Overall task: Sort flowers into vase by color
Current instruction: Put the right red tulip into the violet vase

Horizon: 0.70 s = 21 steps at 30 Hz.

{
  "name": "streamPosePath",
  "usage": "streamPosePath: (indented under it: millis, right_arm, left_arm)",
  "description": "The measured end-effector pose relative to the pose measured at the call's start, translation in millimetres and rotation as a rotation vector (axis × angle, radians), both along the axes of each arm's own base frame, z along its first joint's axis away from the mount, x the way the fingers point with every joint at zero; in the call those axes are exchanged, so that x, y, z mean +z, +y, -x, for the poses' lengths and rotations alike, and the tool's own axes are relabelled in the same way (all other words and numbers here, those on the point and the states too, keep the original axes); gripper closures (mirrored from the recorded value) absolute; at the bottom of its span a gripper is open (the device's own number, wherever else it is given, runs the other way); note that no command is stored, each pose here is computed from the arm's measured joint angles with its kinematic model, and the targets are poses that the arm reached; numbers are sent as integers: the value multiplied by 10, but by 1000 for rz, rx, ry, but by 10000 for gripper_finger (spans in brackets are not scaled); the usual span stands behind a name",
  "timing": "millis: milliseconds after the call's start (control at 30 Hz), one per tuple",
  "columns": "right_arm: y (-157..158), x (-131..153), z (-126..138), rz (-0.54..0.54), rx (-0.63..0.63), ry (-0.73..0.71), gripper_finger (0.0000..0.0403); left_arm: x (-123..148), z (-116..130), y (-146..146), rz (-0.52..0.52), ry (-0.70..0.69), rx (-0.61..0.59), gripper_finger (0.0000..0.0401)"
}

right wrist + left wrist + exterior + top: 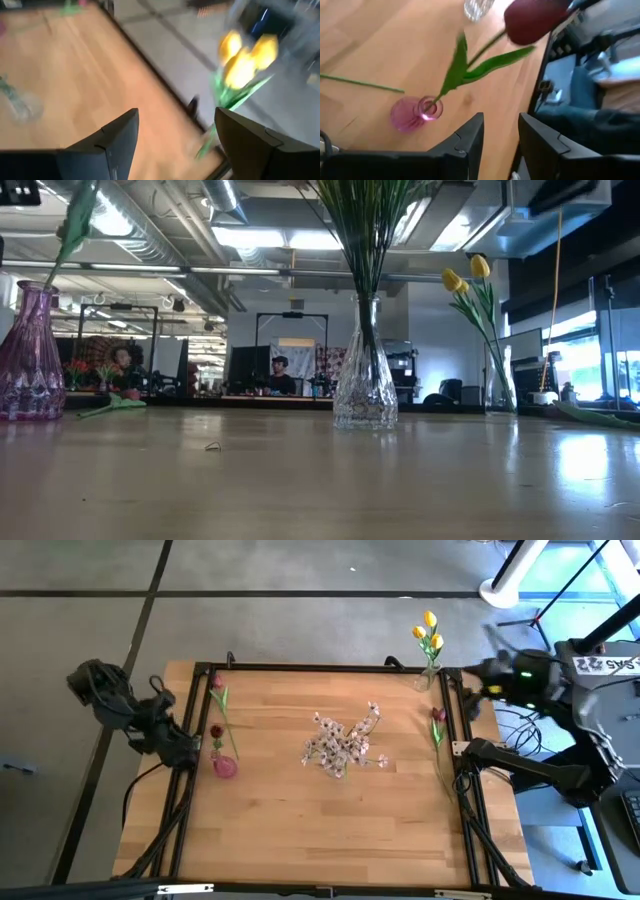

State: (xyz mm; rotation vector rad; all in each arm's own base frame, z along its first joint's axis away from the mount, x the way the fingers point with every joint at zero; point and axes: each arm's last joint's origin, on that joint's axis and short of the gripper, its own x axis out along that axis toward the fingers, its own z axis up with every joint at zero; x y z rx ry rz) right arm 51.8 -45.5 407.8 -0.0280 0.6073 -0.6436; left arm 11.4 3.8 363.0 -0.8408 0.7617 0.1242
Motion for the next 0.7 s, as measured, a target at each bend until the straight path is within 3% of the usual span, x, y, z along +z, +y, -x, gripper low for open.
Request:
streamPosePath:
  millis: [133, 367, 533, 700]
  right_arm:
    - [-174, -401, -197, -192, -56, 135, 142]
    - [-411, -1271, -451, -533, -272, 372, 142]
    - [-597, -1750, -617, -615, -376, 514, 148]
    - [-870, -2113, -682, -728, -447, 600, 193]
  left_arm:
    - [212, 80, 133, -39, -148, 98, 293]
    - [509, 109, 296, -326, -461, 385, 296]
    - [656, 40, 266, -453, -565, 534, 296]
    - [785, -145, 97, -501, -614, 566, 296]
